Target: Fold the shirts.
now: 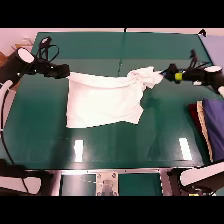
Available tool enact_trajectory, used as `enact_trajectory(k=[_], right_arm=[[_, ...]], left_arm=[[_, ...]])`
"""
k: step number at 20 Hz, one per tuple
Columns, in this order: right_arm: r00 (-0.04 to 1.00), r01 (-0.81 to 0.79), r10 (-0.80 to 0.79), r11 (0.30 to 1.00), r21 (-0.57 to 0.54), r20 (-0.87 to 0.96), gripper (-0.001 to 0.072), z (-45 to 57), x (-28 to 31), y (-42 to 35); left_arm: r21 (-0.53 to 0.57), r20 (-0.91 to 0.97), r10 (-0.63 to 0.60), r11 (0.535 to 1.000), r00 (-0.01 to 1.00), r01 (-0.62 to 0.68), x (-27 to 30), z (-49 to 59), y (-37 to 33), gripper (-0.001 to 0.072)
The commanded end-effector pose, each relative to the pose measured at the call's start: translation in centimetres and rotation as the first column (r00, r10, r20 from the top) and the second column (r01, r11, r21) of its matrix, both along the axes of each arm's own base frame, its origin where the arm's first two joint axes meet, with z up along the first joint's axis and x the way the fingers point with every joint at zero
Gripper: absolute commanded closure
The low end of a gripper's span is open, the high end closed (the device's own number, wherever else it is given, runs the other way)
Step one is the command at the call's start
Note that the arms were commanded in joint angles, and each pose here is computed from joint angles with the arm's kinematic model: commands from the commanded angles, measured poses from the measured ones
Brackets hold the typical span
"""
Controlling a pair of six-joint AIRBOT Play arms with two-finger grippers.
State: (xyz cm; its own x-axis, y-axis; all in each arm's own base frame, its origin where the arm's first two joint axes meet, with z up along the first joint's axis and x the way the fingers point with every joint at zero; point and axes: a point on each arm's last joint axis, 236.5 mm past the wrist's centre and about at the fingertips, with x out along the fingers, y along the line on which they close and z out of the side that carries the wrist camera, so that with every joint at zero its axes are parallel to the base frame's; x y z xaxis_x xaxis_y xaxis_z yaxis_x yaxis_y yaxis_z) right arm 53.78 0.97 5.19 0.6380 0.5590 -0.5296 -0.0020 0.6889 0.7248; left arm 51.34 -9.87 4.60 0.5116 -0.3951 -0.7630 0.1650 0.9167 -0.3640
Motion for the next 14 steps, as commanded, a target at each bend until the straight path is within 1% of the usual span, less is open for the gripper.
enact_trajectory(k=[1, 3, 6, 8, 10, 11, 13, 14], right_arm=[[0.964, 0.055, -0.032, 0.995, -0.082, 0.264, 0.0695, 13.5, -1.1, -2.4], [0.903, 0.121, -0.053, 0.984, -0.134, 0.427, 0.0694, 22.1, -3.6, -3.7], [0.766, 0.272, -0.110, 0.948, -0.163, 0.633, 0.0695, 33.5, -9.0, -5.7], [0.636, 0.389, -0.152, 0.910, -0.144, 0.757, 0.0695, 40.4, -13.4, -6.7], [0.477, 0.491, -0.185, 0.867, -0.086, 0.859, 0.0695, 46.6, -18.3, -7.0], [0.397, 0.529, -0.195, 0.847, -0.051, 0.897, 0.0695, 49.2, -20.8, -6.7], [0.250, 0.591, -0.191, 0.806, 0.006, 0.949, 0.0694, 53.4, -25.8, -5.5], [0.197, 0.605, -0.181, 0.796, 0.026, 0.964, 0.0694, 54.8, -27.7, -4.7]], left_arm=[[0.016, 0.036, -0.033, 0.999, 0.999, 0.032, 0.3, 4.0, -0.1, 0.0685], [0.022, 0.122, -0.059, 0.998, 0.991, 0.057, 0.3, 9.4, -0.4, 0.0685], [0.068, 0.373, -0.072, 0.996, 0.925, 0.050, -1.3, 21.6, 0.1, 0.0685], [0.097, 0.553, -0.066, 0.995, 0.831, 0.015, -4.4, 30.6, 0.7, 0.0685], [0.112, 0.712, -0.075, 0.994, 0.699, -0.008, -9.2, 38.9, 0.9, 0.0685], [0.099, 0.779, -0.063, 0.995, 0.624, -0.023, -12.0, 42.6, 1.0, 0.0685], [0.084, 0.868, -0.049, 0.995, 0.494, -0.048, -17.4, 47.8, 1.3, 0.0685], [0.093, 0.895, -0.059, 0.994, 0.443, -0.056, -19.8, 49.4, 1.4, 0.0685]])
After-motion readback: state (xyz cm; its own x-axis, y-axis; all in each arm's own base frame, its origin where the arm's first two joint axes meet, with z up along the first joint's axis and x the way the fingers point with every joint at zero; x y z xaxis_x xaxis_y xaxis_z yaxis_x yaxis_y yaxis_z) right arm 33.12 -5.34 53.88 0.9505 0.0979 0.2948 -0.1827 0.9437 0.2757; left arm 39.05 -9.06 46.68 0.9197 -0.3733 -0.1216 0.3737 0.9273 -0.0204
